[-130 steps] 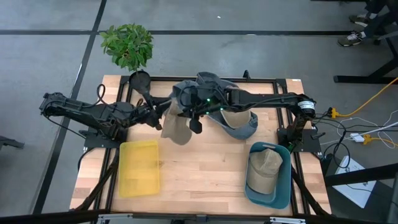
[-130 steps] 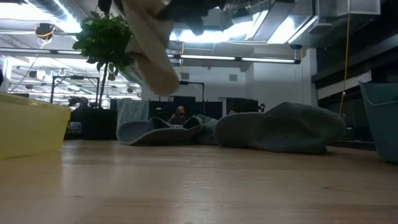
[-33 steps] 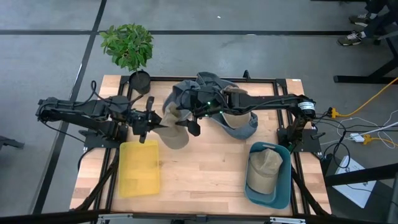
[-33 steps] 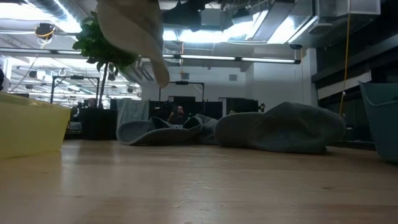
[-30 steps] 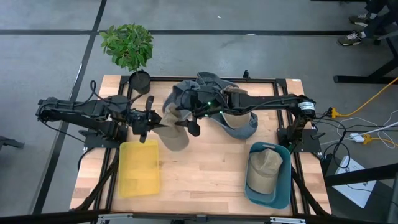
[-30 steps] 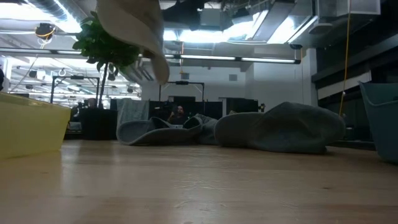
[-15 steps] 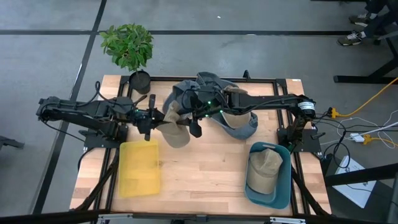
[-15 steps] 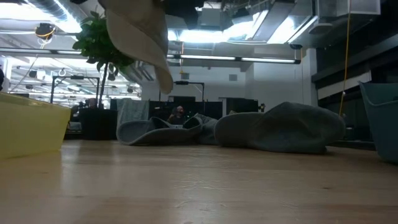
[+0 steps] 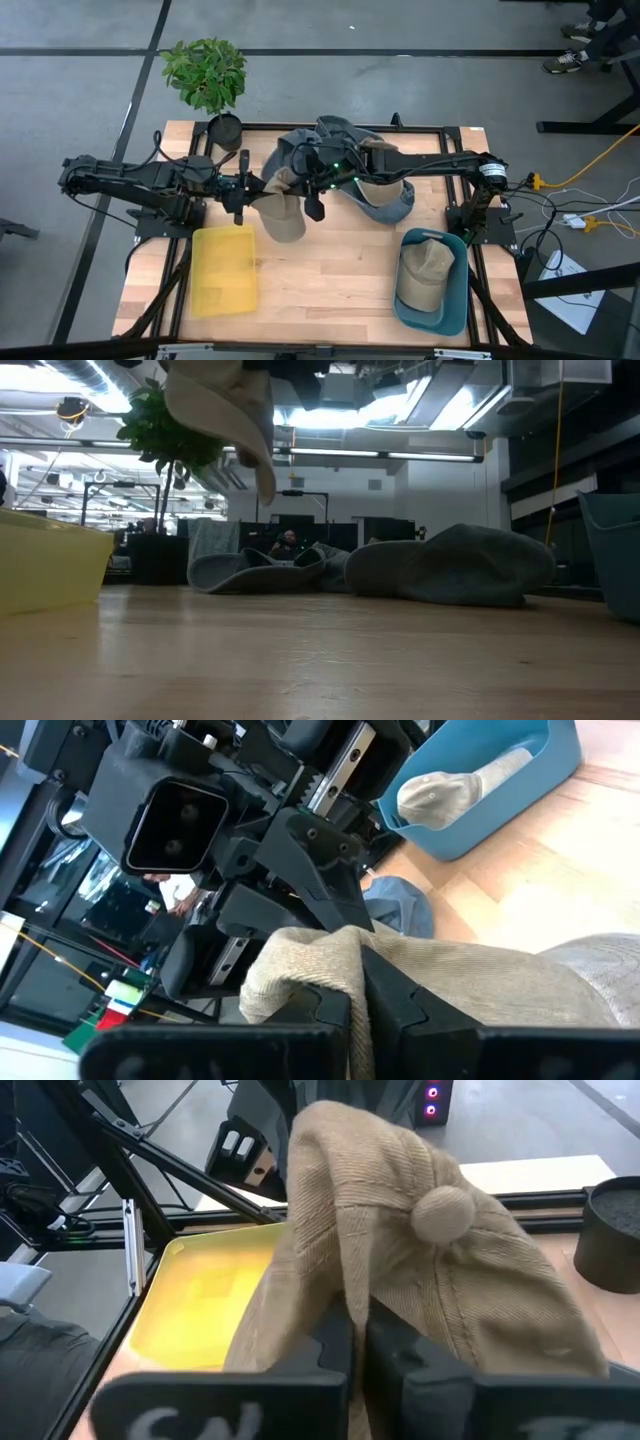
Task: Pick & Place hat
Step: Put the left brown cap into the blue bin
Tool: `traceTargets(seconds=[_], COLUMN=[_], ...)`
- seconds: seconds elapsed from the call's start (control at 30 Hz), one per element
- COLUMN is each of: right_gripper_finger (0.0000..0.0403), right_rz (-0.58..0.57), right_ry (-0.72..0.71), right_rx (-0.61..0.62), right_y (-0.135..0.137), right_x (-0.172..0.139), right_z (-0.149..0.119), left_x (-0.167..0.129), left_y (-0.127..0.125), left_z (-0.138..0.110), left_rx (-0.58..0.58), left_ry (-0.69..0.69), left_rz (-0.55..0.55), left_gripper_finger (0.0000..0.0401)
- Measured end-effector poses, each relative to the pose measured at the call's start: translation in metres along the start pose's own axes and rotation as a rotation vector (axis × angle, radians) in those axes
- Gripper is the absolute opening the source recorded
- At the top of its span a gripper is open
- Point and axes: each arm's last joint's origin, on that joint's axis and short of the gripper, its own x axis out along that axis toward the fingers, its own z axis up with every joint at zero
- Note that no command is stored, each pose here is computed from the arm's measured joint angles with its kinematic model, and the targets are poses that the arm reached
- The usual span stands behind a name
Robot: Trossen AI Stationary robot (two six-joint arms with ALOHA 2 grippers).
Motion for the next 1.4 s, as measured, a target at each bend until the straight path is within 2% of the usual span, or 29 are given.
traceTargets(seconds=[0.17, 0.37, 0.57, 0.73, 0.87, 1.13, 1.27, 1.4], right_gripper_finger=[0.0012, 0.0007, 0.0008, 0.0008, 0.0009, 0.0009, 0.0009, 0.0009], right_rz=[-0.002, -0.009, -0.020, -0.025, -0.101, -0.285, -0.352, -0.343], right_ry=[0.032, 0.058, 0.133, 0.204, 0.285, 0.384, 0.456, 0.552], right_rx=[0.066, 0.174, 0.221, 0.260, 0.268, 0.333, 0.444, 0.588], right_y=[0.000, -0.001, 0.002, 0.013, 0.028, 0.058, 0.072, 0.085], right_x=[0.000, 0.000, -0.008, -0.022, -0.042, -0.084, -0.098, -0.110], right_z=[-0.003, -0.006, 0.001, 0.016, 0.030, 0.049, 0.046, 0.041], left_x=[0.000, 0.000, -0.001, -0.006, -0.010, -0.012, -0.012, -0.012], left_y=[0.000, 0.002, 0.002, -0.004, -0.006, -0.004, -0.004, -0.004], left_z=[-0.001, -0.003, -0.002, -0.004, -0.005, -0.006, -0.006, -0.006], left_rx=[-0.022, -0.084, -0.129, -0.129, -0.121, -0.119, -0.115, -0.111], left_ry=[0.008, 0.079, 0.069, 0.096, 0.127, 0.171, 0.174, 0.174], left_rz=[0.001, 0.074, 0.070, 0.015, 0.026, 0.086, 0.089, 0.088], left_gripper_finger=[0.0008, 0.0033, 0.0087, 0.0138, 0.0161, 0.0161, 0.0159, 0.0161])
